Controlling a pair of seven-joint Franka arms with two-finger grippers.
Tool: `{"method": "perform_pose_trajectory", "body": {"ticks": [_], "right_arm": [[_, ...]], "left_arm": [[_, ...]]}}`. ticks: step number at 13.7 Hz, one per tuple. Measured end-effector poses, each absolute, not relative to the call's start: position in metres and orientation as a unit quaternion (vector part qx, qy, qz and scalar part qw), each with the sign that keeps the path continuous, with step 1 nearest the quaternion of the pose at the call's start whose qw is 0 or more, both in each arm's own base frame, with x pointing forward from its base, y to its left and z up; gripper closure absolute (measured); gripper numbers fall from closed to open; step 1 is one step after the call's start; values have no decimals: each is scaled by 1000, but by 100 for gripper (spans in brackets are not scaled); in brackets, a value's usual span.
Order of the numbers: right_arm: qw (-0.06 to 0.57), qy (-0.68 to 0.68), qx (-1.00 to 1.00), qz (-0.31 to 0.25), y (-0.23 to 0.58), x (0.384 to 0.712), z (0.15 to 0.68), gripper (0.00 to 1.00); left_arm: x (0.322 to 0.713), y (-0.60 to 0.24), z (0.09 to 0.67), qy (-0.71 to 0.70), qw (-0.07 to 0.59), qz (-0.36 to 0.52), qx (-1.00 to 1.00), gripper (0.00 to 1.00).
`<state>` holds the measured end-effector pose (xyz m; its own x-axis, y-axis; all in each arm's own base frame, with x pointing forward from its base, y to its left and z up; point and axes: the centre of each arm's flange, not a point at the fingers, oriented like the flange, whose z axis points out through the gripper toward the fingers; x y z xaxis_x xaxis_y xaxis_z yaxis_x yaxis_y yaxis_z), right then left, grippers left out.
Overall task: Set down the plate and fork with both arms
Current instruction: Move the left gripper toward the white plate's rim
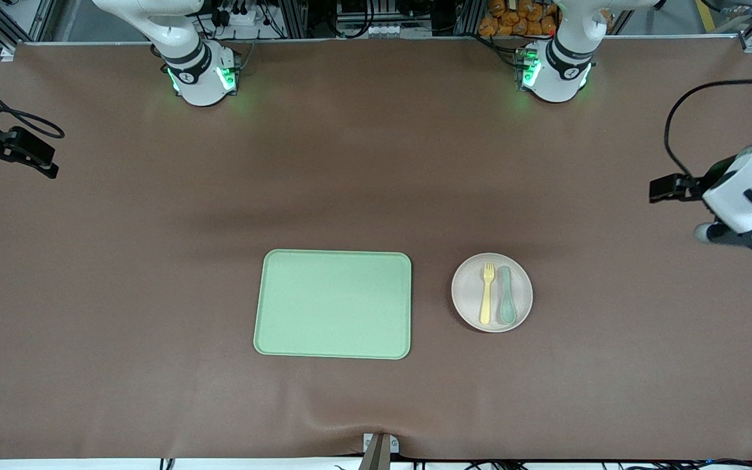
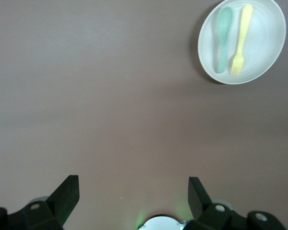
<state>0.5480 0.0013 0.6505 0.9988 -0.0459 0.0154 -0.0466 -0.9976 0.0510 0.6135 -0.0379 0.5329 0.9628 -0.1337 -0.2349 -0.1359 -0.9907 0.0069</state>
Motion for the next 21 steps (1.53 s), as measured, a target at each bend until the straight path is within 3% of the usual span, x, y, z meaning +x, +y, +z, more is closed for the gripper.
{"method": "perform_pose_trajectory", "body": {"ticks": [5, 17, 21], "right_arm": [[26, -23, 999, 7, 1, 548, 651, 0], [26, -23, 999, 7, 1, 548, 651, 0], [26, -23, 999, 7, 1, 548, 651, 0]], "left_arm": [[655, -60, 445, 61, -34, 115, -991, 0], [664, -131, 413, 20, -31, 52, -998, 0], [680, -144, 362, -6, -32, 36, -999, 0]]}}
